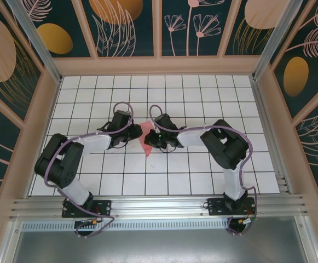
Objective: Fold a paper plane with a square sheet of paper (pick it up from the middle)
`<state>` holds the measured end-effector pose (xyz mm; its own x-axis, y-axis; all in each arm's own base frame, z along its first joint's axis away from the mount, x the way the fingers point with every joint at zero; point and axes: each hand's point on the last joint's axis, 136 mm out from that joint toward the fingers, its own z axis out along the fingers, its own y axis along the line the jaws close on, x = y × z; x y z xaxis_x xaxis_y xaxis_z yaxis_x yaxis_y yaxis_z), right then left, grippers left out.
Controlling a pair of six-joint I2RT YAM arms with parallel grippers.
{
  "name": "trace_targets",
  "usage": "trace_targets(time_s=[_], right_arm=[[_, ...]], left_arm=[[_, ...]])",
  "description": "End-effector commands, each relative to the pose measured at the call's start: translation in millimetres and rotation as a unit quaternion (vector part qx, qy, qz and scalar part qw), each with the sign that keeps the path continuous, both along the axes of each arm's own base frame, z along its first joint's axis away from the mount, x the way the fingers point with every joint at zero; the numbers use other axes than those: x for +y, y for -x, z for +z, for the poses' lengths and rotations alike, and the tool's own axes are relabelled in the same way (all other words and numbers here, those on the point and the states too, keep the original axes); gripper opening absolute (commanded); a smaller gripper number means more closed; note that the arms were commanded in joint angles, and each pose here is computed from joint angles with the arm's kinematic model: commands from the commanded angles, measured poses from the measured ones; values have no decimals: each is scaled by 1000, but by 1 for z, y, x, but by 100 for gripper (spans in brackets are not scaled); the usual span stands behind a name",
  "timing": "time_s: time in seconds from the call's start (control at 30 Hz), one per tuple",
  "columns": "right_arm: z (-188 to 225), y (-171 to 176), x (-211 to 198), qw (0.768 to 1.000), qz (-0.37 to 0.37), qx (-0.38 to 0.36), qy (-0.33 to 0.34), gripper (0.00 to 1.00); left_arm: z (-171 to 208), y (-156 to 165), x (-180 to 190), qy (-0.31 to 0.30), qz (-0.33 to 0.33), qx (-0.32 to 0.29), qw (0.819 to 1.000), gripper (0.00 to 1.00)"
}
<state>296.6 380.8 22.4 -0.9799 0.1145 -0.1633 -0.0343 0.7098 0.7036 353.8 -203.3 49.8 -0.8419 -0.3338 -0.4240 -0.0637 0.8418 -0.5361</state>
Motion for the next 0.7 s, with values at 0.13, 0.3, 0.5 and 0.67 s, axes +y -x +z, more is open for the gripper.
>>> trace_targets(time_s=[0.13, 0.3, 0.5, 0.67], right_arm=[[-14, -2, -5, 1000, -2, 2, 28, 36], [-13, -1, -7, 1000, -5, 0, 30, 45], [-13, -1, -8, 1000, -6, 0, 30, 35], [-18, 0, -9, 999, -7, 4, 36, 12]], left_arm=[[-4, 6, 33, -8, 57, 12, 998, 33], [-3, 8, 35, 3, 62, 12, 998, 33], [2, 12, 19, 38, 25, 9, 999, 30], [6, 17, 4, 70, -13, 9, 997, 23]])
